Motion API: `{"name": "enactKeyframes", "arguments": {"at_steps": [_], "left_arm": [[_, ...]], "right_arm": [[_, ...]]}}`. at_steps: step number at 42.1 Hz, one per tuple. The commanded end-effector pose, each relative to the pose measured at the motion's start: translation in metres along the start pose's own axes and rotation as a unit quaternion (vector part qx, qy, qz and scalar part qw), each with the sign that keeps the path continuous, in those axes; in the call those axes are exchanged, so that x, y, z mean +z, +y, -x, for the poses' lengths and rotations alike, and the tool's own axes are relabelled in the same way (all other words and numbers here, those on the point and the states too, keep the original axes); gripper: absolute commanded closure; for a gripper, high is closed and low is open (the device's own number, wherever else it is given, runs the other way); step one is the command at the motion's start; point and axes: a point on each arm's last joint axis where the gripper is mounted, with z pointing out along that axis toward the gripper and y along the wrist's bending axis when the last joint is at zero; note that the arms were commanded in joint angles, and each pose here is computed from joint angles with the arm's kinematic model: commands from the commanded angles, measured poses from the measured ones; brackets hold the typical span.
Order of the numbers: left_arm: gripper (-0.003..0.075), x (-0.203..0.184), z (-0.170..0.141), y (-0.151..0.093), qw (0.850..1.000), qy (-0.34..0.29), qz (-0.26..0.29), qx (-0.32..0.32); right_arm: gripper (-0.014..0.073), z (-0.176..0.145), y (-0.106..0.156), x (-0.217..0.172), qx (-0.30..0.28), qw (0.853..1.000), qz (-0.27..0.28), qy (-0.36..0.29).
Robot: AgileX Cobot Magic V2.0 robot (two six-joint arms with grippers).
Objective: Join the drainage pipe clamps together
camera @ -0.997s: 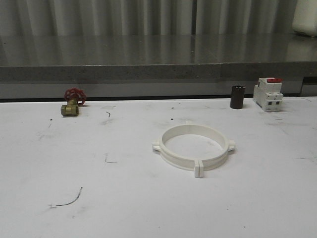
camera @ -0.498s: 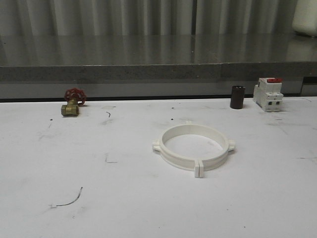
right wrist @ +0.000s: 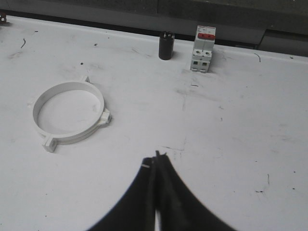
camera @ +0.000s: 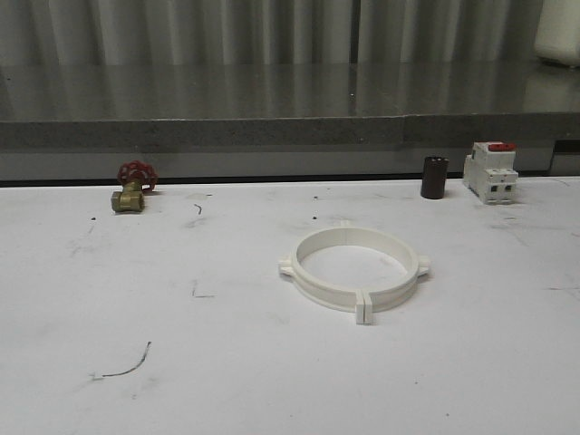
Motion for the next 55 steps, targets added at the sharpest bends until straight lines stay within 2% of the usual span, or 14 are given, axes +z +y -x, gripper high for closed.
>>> {"name": "enactKeyframes", "arguments": {"at_steps": [1,27,38,55], "left_arm": [[0.0741,-0.0003,0.0008,0.0006,0.999,-0.037,0.002,-0.007],[0.0741,-0.0008,0.0054,0.0008,0.998,-0.063,0.004,0.021],[0.0741,-0.0004,0.0019,0.0003,0.999,-0.043,0.0,-0.01],[0.0741,-0.0003,0.0011,0.0003,0.999,-0.038,0.0,-0.004]], "right_arm": [[0.0711,0.0124,-0.0011,-0.0043,-0.004,0.999,-0.006,-0.043],[0.0711,0.0123,-0.0011,-0.0043,-0.004,0.999,-0.006,-0.043],[0.0711,0.0123,-0.0011,-0.0043,-0.004,0.999,-0.006,-0.043],[0.0711,0.0123,-0.0011,-0.0043,-0.004,0.999,-0.006,-0.043]]}}
